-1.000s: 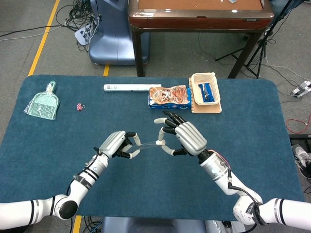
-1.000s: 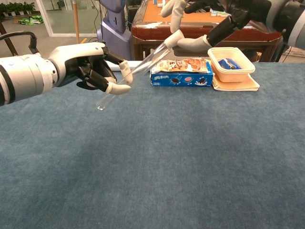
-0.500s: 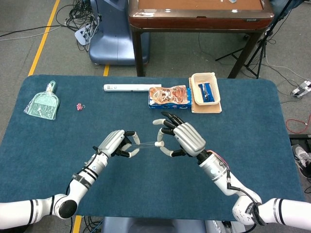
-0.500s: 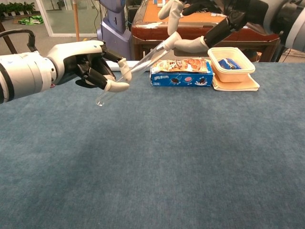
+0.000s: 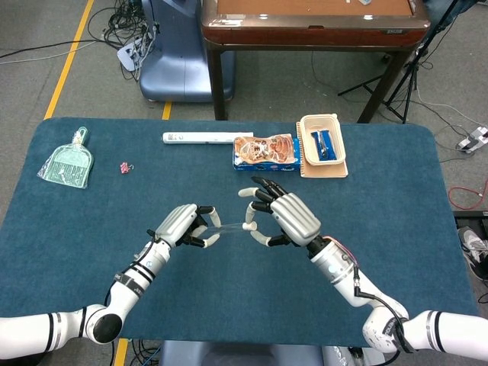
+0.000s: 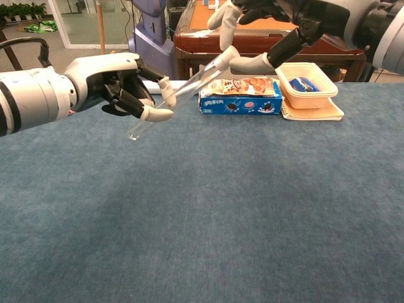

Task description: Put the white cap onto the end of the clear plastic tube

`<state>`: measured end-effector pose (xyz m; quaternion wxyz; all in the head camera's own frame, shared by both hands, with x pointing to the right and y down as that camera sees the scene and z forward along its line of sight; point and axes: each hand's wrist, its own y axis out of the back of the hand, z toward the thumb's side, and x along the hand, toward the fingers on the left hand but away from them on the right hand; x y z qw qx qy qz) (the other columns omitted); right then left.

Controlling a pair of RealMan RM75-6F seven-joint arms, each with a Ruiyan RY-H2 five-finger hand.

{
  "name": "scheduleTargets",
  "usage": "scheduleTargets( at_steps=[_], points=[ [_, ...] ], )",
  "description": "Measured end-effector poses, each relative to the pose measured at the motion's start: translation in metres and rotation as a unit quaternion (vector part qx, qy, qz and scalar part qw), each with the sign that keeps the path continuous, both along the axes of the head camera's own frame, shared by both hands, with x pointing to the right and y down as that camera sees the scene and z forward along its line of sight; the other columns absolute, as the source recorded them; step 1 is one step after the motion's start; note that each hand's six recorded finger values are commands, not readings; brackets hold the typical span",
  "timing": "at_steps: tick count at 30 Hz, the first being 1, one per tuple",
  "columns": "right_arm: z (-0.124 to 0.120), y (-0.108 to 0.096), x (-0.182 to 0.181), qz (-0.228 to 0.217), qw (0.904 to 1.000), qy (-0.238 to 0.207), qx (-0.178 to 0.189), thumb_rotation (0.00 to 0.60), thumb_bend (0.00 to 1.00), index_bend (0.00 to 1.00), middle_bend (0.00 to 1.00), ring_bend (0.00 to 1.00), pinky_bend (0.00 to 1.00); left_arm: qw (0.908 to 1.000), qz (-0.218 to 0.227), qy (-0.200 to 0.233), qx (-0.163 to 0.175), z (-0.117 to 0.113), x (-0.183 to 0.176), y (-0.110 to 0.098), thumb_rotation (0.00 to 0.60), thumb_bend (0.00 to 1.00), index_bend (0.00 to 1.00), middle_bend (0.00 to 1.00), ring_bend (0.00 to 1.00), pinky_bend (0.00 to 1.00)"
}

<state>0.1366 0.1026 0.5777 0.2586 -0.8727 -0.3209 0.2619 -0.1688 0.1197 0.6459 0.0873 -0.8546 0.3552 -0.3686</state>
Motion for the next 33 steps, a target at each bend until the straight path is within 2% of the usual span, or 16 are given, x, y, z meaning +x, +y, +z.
scheduleTargets(
  at_steps=[16,20,24,33],
  points=[
    [0.0029,0.0026,-0.0007,-0.009,0.9999,0.007,0.000,0.600,0.37,0.66,0.21,0.00,0.10,1.0000,0.000,-0.001,0.001,-0.0006,0.0011,-0.0008,0.600,0.30,0.61,1.00,0.98,0.99],
    [0.0043,0.0038,-0.0002,-0.017,0.9998,0.013,0.001,0.600,0.36,0.54,0.15,0.00,0.08,1.0000,0.000,0.000,0.001,-0.0009,0.0008,-0.0010,0.600,0.30,0.61,1.00,0.98,0.99],
    [0.0047,0.0047,-0.0010,-0.024,0.9996,0.017,0.000,0.600,0.28,0.40,0.12,0.00,0.06,1.0000,0.001,-0.001,0.002,-0.0010,0.0000,-0.0006,0.600,0.30,0.61,1.00,0.98,0.99],
    [0.0031,0.0058,-0.0034,-0.028,0.9995,0.014,0.001,0.600,0.17,0.32,0.09,0.00,0.05,1.0000,0.004,-0.006,0.004,-0.0004,-0.0022,0.0002,0.600,0.30,0.61,1.00,0.98,0.99]
  ],
)
